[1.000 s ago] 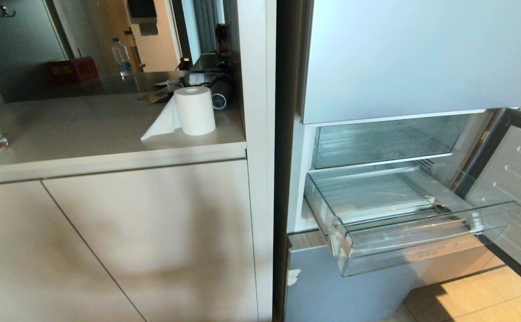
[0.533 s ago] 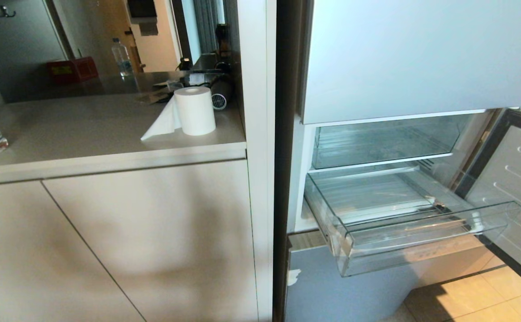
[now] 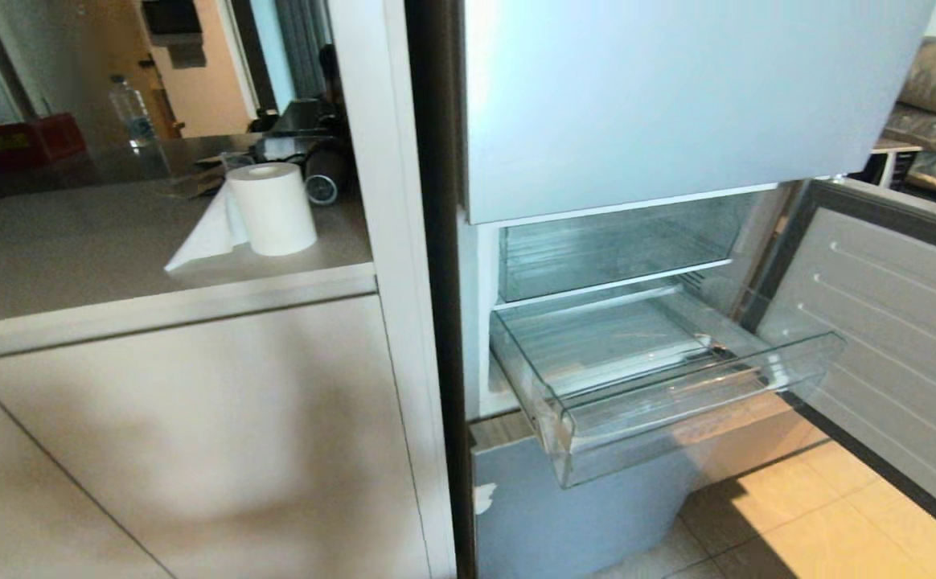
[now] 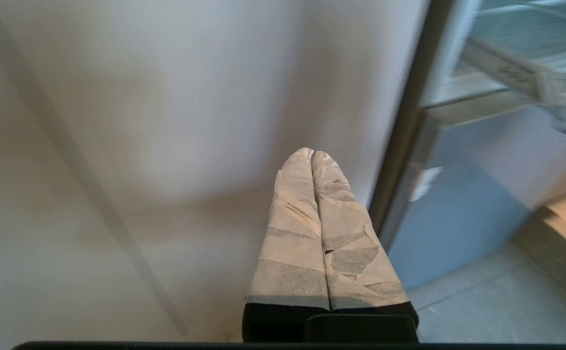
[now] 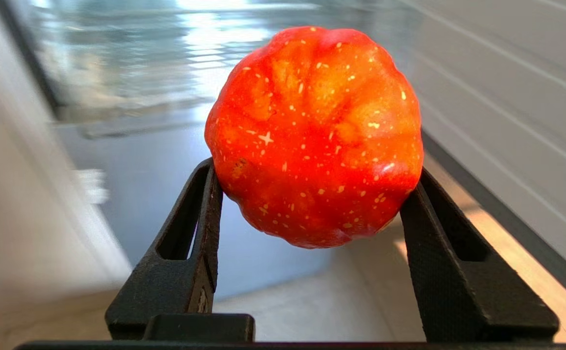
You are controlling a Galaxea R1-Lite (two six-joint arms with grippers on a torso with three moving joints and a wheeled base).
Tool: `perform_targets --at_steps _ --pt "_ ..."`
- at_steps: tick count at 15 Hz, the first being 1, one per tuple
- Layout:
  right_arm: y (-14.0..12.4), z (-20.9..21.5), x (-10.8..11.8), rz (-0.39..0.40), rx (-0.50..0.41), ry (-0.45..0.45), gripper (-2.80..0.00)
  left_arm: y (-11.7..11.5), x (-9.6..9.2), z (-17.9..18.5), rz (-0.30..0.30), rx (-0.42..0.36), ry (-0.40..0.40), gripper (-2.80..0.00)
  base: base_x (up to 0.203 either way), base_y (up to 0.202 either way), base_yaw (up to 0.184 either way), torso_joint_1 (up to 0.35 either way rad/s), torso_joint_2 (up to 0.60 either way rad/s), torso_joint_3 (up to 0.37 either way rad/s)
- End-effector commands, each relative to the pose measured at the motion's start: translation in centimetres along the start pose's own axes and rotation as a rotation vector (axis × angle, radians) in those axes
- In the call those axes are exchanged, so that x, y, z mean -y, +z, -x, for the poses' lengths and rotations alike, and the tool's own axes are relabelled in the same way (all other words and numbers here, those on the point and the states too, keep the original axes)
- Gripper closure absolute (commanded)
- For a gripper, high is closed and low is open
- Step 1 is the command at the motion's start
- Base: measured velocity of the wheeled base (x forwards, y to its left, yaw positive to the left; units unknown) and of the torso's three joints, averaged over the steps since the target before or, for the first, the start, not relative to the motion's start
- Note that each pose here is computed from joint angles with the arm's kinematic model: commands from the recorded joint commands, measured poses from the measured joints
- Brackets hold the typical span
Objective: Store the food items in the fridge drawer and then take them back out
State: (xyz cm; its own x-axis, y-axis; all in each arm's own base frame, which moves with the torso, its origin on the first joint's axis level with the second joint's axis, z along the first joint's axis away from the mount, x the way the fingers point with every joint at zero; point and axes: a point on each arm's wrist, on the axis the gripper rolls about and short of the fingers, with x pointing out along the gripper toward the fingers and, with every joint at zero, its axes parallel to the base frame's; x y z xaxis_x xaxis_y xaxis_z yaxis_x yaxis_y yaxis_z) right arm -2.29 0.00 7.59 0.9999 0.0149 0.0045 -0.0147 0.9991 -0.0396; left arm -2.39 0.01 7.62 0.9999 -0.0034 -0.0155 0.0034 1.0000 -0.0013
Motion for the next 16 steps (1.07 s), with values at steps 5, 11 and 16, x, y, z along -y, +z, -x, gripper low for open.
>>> perform_targets --at_steps 5,11,16 --pt "-0.02 -0.02 0.00 0.002 -0.004 0.001 0.00 0.01 0.00 0.00 0.000 0.000 0.000 0.00 -0.002 0.008 -0.178 0.001 0.00 0.005" --pt "-0.02 -0.02 0.00 -0.001 -0.004 0.001 0.00 0.00 0.00 0.00 0.000 -0.001 0.000 0.00 0.000 0.007 -0.174 0.002 0.00 0.002" --pt "0.17 -0.41 0.01 0.007 -0.054 0.003 0.00 -0.01 0.00 0.00 0.000 -0.001 0.000 0.00 0.001 0.004 -0.114 0.001 0.00 0.001"
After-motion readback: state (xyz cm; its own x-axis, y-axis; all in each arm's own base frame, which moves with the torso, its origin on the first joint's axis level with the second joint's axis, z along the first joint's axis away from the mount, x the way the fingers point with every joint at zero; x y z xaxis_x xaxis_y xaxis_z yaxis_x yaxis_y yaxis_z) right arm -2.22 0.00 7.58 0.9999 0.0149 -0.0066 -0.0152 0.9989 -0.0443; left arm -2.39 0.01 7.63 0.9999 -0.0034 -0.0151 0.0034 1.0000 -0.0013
